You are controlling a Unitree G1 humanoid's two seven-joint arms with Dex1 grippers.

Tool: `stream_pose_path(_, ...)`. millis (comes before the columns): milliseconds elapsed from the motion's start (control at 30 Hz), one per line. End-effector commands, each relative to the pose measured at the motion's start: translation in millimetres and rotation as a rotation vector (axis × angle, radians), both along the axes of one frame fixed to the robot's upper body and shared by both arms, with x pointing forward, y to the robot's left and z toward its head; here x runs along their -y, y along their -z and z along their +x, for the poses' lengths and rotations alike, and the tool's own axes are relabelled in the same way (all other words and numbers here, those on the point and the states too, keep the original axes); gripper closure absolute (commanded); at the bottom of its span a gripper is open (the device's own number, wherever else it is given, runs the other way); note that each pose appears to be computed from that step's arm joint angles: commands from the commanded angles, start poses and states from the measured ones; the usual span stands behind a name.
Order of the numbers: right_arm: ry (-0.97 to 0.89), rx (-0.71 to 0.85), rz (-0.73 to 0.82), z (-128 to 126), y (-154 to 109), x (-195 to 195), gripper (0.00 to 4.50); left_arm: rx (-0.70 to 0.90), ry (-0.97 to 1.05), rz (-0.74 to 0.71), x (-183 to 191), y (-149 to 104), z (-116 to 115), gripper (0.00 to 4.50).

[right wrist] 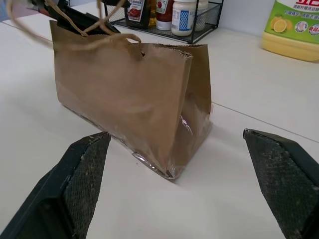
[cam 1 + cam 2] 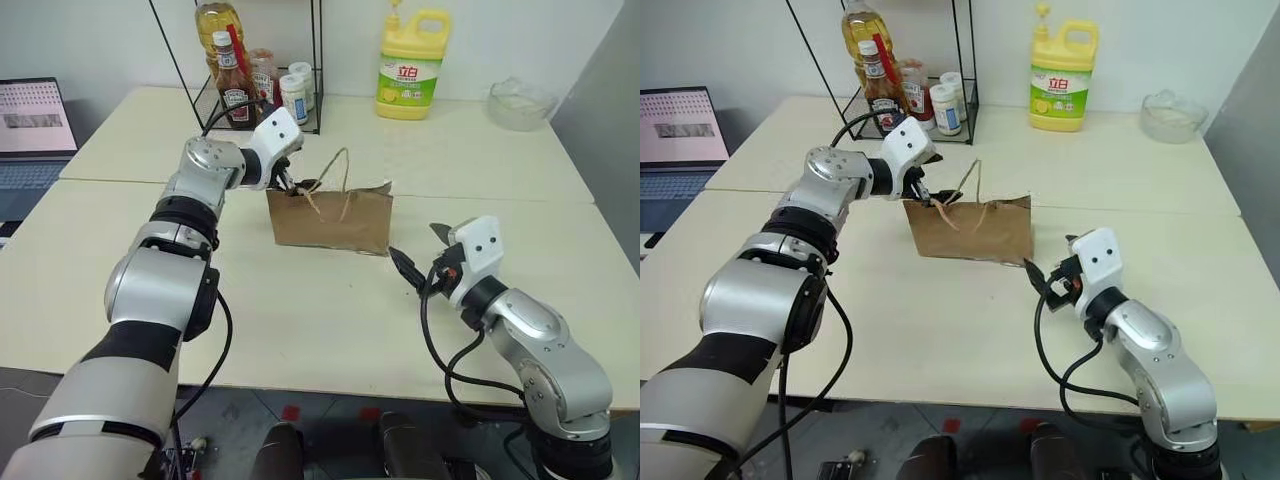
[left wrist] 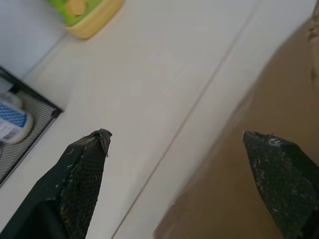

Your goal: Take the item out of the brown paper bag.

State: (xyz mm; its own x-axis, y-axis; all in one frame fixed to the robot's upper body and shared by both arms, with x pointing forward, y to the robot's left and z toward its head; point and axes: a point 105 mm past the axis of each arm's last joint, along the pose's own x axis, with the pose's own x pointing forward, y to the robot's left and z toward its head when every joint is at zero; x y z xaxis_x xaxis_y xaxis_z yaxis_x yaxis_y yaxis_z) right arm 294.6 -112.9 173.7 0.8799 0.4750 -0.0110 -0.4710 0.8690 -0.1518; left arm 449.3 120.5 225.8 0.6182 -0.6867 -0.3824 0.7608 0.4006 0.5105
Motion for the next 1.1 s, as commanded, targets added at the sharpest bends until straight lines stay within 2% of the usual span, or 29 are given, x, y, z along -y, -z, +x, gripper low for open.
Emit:
stream_pose_path(33,0.000,0.067,-0.001,-3.8,-14.5,-0.2,0.02,-0.053,0.113,0.080,3.4,1.5,-11.5,0.00)
stream_pose_path(333,-0.004,0.056,-0.024,10.0,-11.7,7.2,0.02,-0.176,0.261,0.177,-26.0,17.4,-41.5,0.00)
stream_pose_path(500,-0.035,0.056,-0.029,18.3,-10.2,3.2,0.02,-0.192,0.280,0.178,-33.0,25.8,-64.9,0.00)
stream_pose_path(800,-0.064,0.051,-0.042,25.8,-5.0,2.6,0.02,-0.223,0.295,0.190,-35.9,28.0,-127.2,0.00)
stream_pose_path(900,-0.070,0.047,-0.043,26.5,-2.6,2.0,0.02,-0.219,0.289,0.231,-39.8,39.9,-135.9,0.00)
stream_pose_path(1100,-0.099,0.053,-0.060,24.3,-2.8,2.8,0.02,-0.084,0.390,0.295,-35.5,53.6,-146.7,0.00)
